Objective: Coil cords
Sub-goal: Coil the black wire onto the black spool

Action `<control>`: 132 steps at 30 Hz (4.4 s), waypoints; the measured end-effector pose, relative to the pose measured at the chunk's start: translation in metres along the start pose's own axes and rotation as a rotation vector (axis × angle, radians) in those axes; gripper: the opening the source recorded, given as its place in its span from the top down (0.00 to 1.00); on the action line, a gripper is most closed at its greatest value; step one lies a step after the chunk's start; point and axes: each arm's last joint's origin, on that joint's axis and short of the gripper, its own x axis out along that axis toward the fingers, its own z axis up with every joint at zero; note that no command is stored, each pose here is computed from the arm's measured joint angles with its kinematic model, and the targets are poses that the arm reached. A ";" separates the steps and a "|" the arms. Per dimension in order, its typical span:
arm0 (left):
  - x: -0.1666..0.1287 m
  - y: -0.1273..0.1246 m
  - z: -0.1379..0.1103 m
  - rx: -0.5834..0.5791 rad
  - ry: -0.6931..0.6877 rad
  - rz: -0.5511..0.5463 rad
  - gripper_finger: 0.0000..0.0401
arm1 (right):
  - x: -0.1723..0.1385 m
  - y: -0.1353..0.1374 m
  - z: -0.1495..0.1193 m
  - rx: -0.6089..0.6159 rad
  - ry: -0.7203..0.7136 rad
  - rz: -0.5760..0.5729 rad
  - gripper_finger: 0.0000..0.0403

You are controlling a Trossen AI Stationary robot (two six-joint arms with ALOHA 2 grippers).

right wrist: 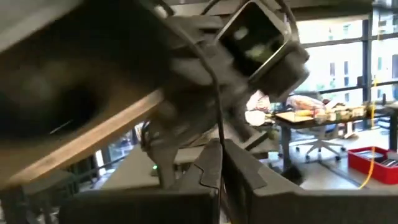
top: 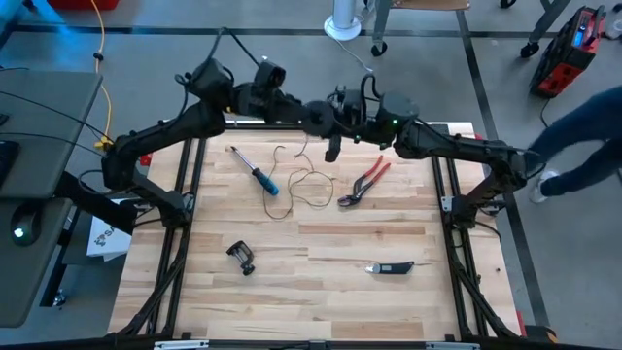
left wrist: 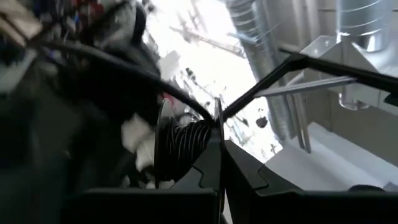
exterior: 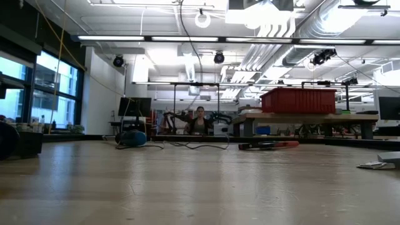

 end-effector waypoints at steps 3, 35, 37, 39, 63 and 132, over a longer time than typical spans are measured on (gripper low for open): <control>-0.010 -0.003 0.011 0.072 -0.044 0.000 1.00 | 0.000 0.004 -0.001 0.013 0.002 0.015 1.00; -0.050 -0.049 0.024 0.442 -0.251 0.131 1.00 | 0.000 0.004 0.007 0.102 -0.079 0.025 1.00; -0.053 -0.052 0.024 0.445 -0.234 0.132 1.00 | 0.000 0.004 0.007 0.128 -0.078 0.036 1.00; -0.059 -0.055 0.025 0.455 -0.228 0.157 1.00 | 0.000 0.004 0.007 0.151 -0.081 0.046 1.00; -0.066 -0.087 0.012 0.519 -0.300 0.149 1.00 | 0.009 0.011 -0.046 -0.084 0.298 -0.063 0.57; -0.117 -0.107 -0.034 0.256 -0.164 0.564 1.00 | -0.063 0.027 0.029 -0.212 0.281 -0.262 1.00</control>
